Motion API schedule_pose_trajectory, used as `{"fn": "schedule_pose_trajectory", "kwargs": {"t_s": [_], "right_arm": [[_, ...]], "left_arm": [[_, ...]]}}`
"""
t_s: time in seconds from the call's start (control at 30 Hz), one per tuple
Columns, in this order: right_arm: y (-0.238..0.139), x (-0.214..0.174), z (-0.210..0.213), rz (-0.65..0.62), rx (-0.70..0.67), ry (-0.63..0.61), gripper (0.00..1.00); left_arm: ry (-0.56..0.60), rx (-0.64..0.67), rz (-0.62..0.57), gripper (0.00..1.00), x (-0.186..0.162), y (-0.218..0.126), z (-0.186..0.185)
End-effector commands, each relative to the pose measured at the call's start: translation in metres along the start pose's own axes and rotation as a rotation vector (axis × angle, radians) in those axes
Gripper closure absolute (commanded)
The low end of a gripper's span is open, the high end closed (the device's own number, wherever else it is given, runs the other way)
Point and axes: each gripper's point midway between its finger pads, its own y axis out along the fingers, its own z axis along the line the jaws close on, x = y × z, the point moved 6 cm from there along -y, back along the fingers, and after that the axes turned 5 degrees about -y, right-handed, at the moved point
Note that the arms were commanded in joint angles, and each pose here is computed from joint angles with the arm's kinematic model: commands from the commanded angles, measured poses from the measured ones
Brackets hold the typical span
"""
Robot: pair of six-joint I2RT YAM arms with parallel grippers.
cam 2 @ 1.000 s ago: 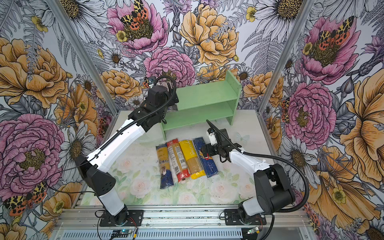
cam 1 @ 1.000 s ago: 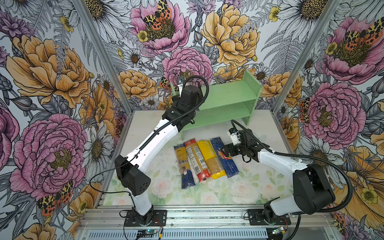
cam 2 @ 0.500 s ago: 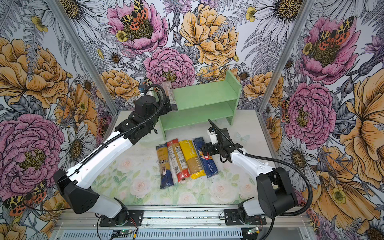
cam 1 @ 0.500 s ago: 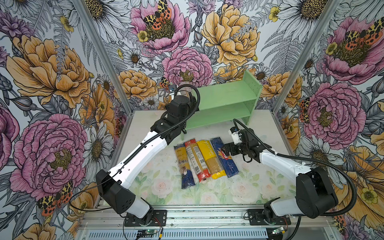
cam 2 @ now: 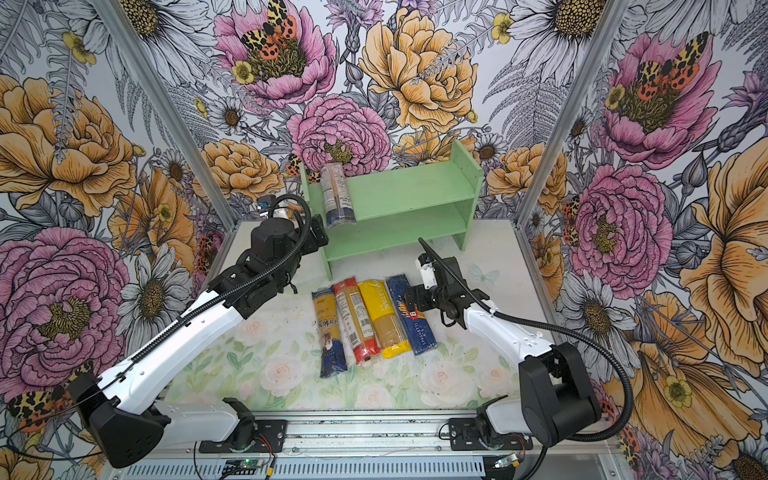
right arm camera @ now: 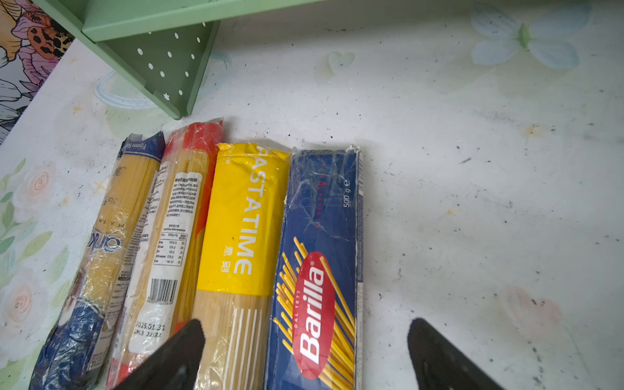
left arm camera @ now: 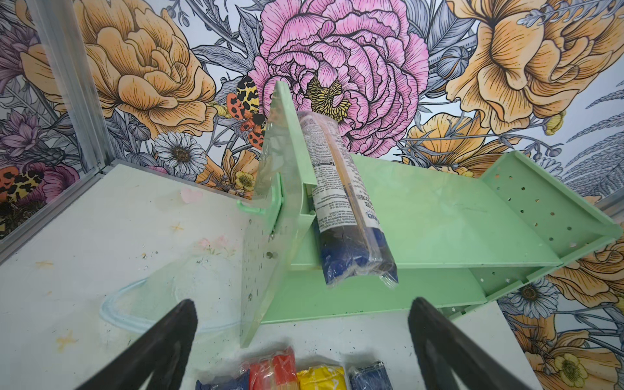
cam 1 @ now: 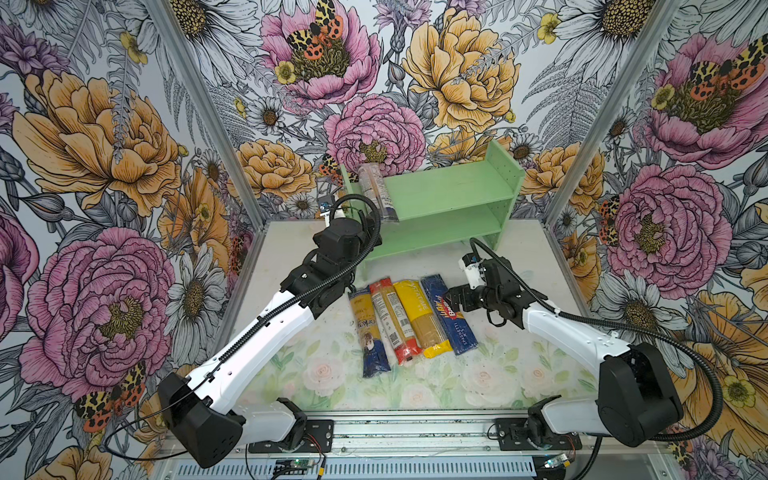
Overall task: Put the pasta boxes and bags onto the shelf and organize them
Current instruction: 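Withdraw the left gripper from the shelf toward the packages on the table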
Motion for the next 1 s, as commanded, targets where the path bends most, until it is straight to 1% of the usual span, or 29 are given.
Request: {"fn": "schedule_pose_trajectory", "kwargs": {"t_s": [0.0,0.33,0.43,0.97], "right_arm": [[-0.008,0.002,0.005,-0.023,-0.002,0.007,0.04],[-0.008,-0.007,0.012,-0.009,0.011,0.017,0.04],[-0.009,-0.008,0.013,-0.013,0.012,0.016,0.04],[-0.003,-0.012,0.029,0.012,0.038,0.005,0.04]], "left_arm": [[-0.031,0.034,-0.016,0.01,-0.001,-0.005,0.014],[-0.032,0.068,0.043,0.01,-0.026,-0.008,0.037],[-0.032,0.074,0.079,0.01,-0.037,-0.007,0.043],[-0.047,0.092,0.182,0.01,-0.071,-0.01,0.062]]}}
